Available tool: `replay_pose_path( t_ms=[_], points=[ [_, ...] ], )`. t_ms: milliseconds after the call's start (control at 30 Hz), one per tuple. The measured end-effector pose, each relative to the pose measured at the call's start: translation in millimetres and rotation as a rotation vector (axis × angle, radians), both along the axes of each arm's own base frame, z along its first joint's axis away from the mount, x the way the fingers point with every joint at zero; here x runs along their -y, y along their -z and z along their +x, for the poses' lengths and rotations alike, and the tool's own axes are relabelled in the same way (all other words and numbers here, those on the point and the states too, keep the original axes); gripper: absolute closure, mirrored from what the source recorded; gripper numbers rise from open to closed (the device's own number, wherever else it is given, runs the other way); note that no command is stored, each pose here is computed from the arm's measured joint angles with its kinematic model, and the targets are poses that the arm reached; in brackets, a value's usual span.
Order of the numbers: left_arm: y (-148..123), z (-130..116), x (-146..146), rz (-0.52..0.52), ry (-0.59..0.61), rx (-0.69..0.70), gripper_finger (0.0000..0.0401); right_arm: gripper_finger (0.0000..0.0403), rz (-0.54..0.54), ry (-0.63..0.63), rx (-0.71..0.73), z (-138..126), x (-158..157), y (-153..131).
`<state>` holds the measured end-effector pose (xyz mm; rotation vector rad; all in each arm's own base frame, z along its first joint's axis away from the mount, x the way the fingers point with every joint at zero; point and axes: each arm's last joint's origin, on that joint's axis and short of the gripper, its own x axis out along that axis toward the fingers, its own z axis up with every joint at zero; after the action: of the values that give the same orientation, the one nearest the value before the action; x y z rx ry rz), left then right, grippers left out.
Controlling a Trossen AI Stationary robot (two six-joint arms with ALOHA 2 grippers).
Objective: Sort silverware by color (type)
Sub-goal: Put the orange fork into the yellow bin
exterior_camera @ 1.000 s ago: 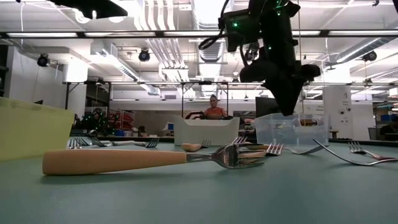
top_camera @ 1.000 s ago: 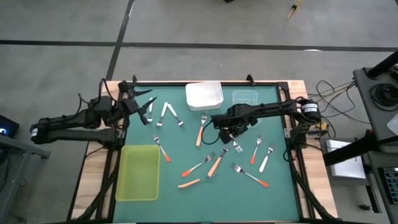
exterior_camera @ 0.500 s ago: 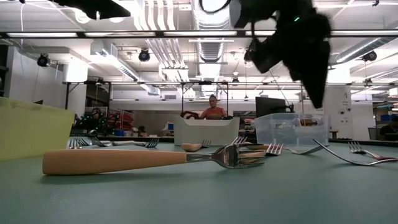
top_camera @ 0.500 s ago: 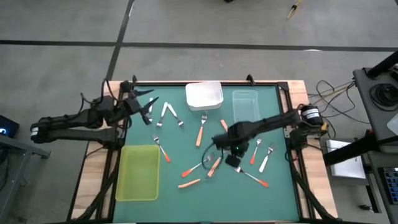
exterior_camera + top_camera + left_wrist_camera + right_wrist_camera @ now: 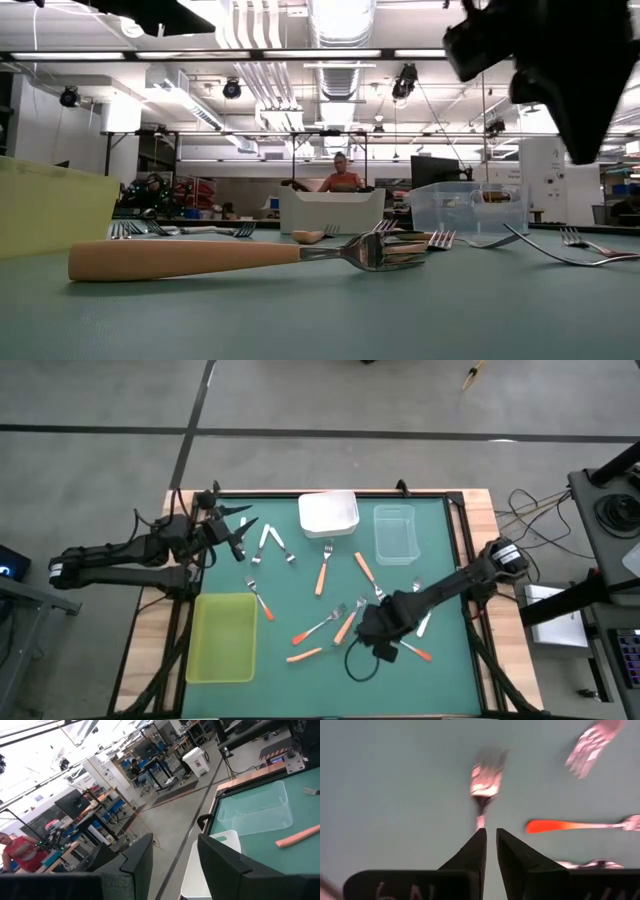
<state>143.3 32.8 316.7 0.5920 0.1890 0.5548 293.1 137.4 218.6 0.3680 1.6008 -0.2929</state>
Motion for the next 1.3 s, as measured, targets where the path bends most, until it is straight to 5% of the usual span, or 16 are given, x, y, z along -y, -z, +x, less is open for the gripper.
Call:
replay_pose_path(
  t_ms=[1067,1300],
  points=[
    [1.6,0.1,0.2,-0.07,0.0,0.027,0.0262,0.0394,-0.055,-0.043,0.049,-22.3,-12.4,32.6],
    [1.7,0.0,0.3,-0.127,-0.001,0.063,0.0262,0.0394,-0.011,0.063,0.119,-47.2,-5.6,37.0]
  ],
)
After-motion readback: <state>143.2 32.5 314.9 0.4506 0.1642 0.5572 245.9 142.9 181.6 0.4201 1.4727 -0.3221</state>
